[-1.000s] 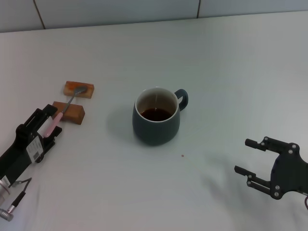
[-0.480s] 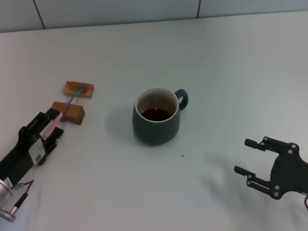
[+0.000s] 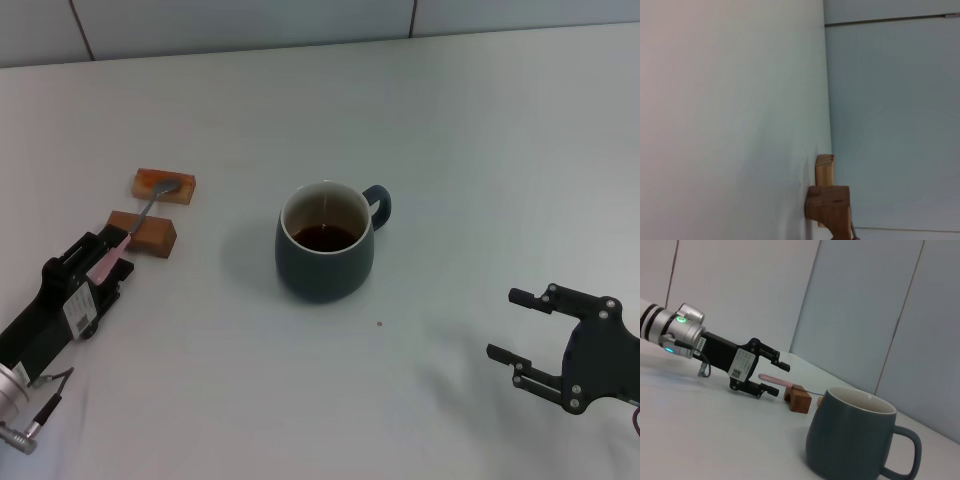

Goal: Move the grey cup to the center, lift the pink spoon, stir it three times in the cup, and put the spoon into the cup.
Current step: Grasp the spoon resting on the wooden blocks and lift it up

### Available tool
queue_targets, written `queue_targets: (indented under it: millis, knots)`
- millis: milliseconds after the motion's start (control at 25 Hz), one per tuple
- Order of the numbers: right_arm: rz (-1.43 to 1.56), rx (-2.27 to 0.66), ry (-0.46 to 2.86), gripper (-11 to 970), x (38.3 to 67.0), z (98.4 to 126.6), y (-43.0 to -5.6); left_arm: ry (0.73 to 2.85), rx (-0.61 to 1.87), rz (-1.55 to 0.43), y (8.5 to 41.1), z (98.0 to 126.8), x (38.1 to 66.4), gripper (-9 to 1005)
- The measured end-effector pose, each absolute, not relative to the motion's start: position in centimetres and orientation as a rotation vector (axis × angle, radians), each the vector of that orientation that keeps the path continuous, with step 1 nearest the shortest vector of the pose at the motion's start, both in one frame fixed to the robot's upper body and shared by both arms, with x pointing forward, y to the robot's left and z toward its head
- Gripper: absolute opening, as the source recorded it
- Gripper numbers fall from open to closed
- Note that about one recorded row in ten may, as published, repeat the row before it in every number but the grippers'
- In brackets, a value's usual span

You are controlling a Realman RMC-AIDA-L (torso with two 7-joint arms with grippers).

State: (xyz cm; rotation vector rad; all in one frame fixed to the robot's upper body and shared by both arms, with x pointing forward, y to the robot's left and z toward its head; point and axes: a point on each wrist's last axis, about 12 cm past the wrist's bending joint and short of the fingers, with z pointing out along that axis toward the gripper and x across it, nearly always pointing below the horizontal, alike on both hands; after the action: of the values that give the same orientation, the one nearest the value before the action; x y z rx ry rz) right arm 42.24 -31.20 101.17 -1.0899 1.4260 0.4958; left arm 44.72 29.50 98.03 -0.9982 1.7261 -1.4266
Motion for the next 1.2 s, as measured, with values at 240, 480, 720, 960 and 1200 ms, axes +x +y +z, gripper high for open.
queue_targets:
  millis: [240, 480, 720, 960, 1200]
  knots:
    - [0.495, -1.091, 1.426, 623, 42.28, 101.18, -31.22, 1.726, -1.016, -1.427, 29.52, 97.98, 44.83, 532]
    - [0.495, -1.091, 1.429, 624, 42.32, 101.19, -31.27, 1.729, -1.023, -1.424, 29.52, 97.9, 44.8, 456]
    - [0.499, -1.086, 1.434, 623, 42.34, 101.21, -31.3, 1.733, -1.033, -1.42, 29.55, 97.82, 44.8, 420]
    - [0.499, -1.086, 1.433, 623, 42.35, 101.23, -31.31, 1.735, -1.034, -1.421, 29.49, 97.85, 44.97, 411]
    - [0.499, -1.087, 1.432, 622, 42.39, 101.24, -31.3, 1.726, -1.032, -1.422, 29.39, 97.97, 45.33, 331]
